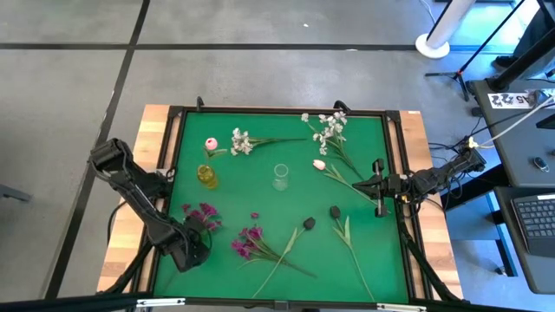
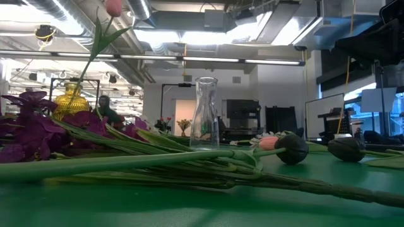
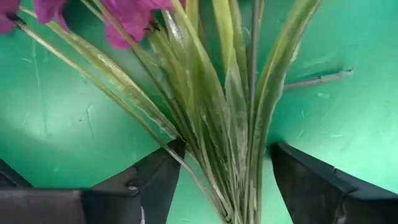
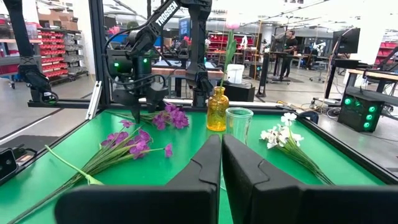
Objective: Sort flowers into vase by color
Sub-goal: Put the left purple flowers into the transparent vase
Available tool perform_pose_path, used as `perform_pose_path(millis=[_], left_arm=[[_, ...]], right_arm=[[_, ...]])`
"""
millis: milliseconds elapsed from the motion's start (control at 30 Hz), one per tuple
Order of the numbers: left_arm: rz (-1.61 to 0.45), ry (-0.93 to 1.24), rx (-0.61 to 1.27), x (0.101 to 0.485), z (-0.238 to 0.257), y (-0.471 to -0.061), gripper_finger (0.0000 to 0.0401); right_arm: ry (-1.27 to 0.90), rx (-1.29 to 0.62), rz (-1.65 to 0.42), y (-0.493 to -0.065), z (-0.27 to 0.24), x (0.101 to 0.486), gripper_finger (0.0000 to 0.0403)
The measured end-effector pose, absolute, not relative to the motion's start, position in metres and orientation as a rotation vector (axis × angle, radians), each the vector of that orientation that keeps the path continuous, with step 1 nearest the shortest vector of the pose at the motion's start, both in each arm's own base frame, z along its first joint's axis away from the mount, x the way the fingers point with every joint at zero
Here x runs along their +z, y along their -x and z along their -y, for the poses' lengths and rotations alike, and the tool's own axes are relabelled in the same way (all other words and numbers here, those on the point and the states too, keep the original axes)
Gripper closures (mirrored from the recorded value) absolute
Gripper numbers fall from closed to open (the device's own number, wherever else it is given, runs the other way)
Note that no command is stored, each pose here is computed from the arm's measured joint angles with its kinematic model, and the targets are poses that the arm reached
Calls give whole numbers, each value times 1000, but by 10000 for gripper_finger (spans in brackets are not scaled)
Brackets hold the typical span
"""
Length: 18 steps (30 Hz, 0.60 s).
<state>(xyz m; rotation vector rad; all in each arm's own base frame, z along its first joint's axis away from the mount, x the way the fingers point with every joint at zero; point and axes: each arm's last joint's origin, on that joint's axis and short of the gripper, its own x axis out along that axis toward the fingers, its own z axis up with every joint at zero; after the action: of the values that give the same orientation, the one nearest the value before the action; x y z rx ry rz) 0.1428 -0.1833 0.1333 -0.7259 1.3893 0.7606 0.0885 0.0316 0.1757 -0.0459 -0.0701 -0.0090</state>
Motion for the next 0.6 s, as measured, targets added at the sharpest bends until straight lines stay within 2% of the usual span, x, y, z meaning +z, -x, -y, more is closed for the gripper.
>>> perform_pose_path(millis=[167,467,600], left_arm=[[-1401,731,774,135,183,-145,217],[-1347,710,745,145,185,-157,382],[-1227,646,683,162,187,-171,386]], right_arm=[[46,-9,70,-89,-32,176,386],[46,-9,70,-89,-32,176,386],[46,-9,69,-89,-32,176,386]])
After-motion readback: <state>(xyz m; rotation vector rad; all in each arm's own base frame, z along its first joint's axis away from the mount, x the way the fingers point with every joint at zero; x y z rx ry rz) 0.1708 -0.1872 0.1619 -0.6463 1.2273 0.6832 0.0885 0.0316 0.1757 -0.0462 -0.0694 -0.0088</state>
